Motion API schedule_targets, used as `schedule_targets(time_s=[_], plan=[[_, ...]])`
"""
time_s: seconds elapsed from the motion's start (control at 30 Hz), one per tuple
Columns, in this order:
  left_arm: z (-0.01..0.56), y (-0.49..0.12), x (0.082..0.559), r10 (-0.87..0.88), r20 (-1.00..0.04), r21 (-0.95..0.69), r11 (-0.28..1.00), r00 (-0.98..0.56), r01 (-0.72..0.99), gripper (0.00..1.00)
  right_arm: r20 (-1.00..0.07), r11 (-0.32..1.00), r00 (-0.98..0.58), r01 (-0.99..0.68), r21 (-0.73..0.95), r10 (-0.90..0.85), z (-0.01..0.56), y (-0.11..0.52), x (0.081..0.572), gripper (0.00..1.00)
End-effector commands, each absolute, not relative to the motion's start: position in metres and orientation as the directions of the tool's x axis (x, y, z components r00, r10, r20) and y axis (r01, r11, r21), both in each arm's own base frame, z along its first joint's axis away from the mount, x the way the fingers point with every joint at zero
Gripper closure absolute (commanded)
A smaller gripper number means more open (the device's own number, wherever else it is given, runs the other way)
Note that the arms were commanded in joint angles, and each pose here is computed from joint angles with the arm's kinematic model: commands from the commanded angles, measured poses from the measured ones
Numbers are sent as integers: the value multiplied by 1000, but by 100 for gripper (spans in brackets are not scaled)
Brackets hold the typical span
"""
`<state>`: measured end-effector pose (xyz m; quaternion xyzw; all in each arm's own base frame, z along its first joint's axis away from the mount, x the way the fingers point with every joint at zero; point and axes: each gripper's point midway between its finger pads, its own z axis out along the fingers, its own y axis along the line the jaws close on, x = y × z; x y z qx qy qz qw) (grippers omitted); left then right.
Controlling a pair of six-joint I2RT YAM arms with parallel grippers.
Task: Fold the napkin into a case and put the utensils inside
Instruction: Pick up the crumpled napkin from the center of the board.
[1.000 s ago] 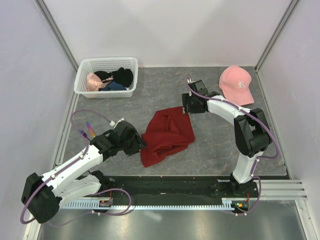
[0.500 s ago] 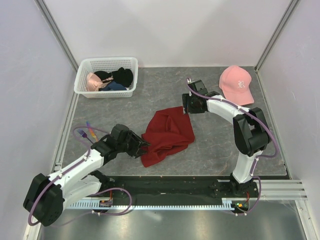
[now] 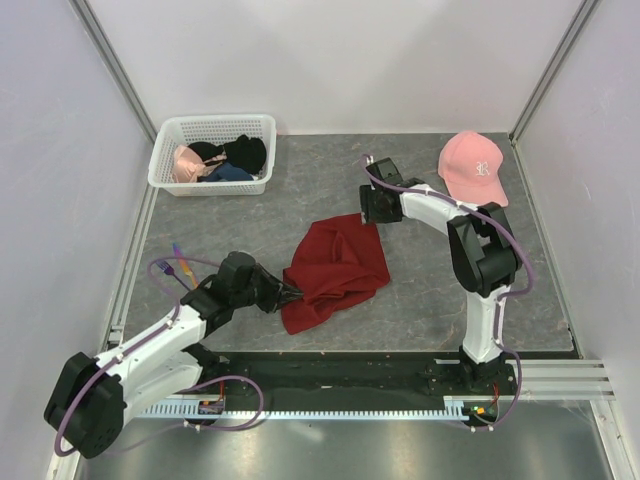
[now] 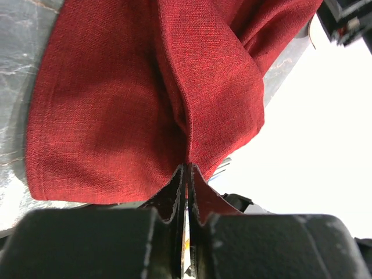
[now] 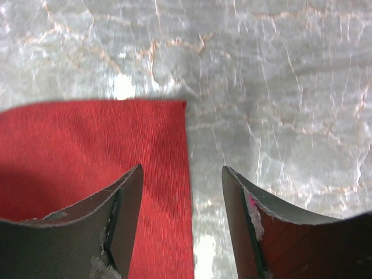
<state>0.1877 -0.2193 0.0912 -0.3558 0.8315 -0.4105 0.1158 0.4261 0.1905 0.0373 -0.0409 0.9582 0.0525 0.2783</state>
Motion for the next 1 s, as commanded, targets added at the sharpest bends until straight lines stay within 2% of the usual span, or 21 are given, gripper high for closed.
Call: schedule_targets(time_s=[0.0,0.23,0.37,0.43,0.57,0.63,0.73,0.77,0.93,0.97], plan=[[102,-222,191,-679,72,-806,392,-731,-444,98,-581,994,-809,-109,4,-87,39,192,448,36],[117,-224,197,-616,-68,-835,465,-784,-294,98,-582,992,-806,-126,-13,-110,28,201,464,47],[134,-225,204,-590,-157,-857,480,-792,-188,98,-589,995,-802,-95,-38,-99,20,195,461,75],[145,-226,208,-569,-210,-860,494,-795,-126,98,-603,996,-794,-84,-29,-84,17,195,464,79],[165,-224,213,-542,-297,-857,515,-786,-32,98,-622,999,-783,-38,2,-28,23,189,473,100],[187,-218,218,-533,-376,-846,532,-758,45,98,-636,1000,-772,-16,17,-2,33,182,474,100],[234,-201,231,-547,-507,-811,565,-666,154,98,-695,998,-716,46,35,58,81,163,472,100],[243,-195,232,-548,-532,-797,581,-646,164,98,-737,996,-670,68,58,89,117,154,469,100],[348,-169,240,-540,-729,-681,633,-420,368,98,-783,983,-602,172,66,158,189,106,422,100],[362,-166,239,-539,-747,-664,639,-390,389,98,-823,978,-536,176,108,188,226,98,408,100]])
